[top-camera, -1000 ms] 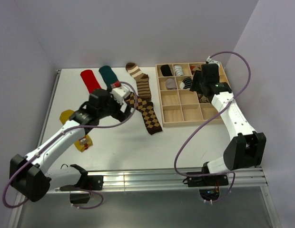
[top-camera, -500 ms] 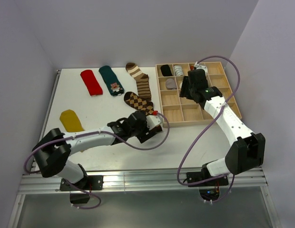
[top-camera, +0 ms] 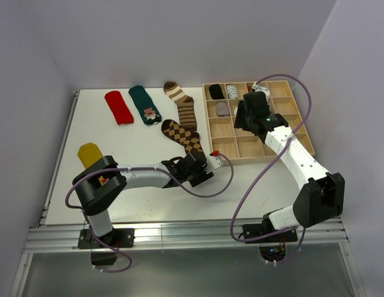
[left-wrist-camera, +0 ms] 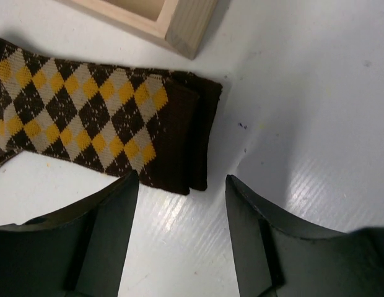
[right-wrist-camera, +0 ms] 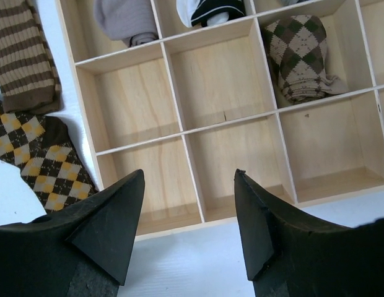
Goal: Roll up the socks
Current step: Roll the sock at the center of the board.
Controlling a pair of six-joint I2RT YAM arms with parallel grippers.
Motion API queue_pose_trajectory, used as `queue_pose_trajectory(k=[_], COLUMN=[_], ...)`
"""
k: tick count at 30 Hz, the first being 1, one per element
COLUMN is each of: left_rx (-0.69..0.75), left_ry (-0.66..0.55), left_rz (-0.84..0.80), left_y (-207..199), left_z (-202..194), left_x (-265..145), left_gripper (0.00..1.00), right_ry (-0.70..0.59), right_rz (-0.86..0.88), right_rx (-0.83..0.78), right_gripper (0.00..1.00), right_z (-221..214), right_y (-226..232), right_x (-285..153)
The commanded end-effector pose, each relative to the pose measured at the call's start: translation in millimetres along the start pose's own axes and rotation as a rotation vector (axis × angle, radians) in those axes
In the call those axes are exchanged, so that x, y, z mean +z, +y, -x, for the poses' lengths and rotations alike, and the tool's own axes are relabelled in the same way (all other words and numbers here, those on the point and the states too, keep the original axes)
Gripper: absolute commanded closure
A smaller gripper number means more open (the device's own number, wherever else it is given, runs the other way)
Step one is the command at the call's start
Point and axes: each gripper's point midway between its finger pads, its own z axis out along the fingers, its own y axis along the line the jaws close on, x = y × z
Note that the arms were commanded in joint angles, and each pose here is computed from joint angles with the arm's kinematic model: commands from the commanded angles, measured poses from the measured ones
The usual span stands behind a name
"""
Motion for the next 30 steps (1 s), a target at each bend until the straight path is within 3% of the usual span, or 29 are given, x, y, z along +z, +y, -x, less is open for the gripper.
queue_pose_trajectory(k=[1, 13, 19, 21, 22, 30], left_rx=[-0.012, 0.003, -0.008, -0.02, -0.013, -0.016], left_ry=[-0.09, -0.053, -0.068, -0.031, -0.037, 0.039], left_rz=[0.03, 0.019, -0.078, -0.173, -0.198, -0.568], left_y=[6, 9, 25, 23, 25, 1], left_z=[35, 18, 17, 4, 4, -26], left_x=[8, 18, 5, -2, -8, -75], left_gripper=[0.37, 0.52, 0.77, 0.83, 0.91, 0.92], right_ry=[-0.04, -0.033, -0.024, -0.021, -0.021, -0.024], right_rz=[-0.006, -0.008, 0.005, 0.006, 0.011, 0.117], right_rx=[0.0, -0.029, -0.058, -0.073, -0.082, -0.13], right_gripper=[0.33, 0.36, 0.39, 0.4, 0.41, 0.43], right_z=[8, 7, 1, -1, -3, -23], right_y=[1, 4, 16, 20, 23, 52], right_x=[-2, 1, 5, 6, 6, -5])
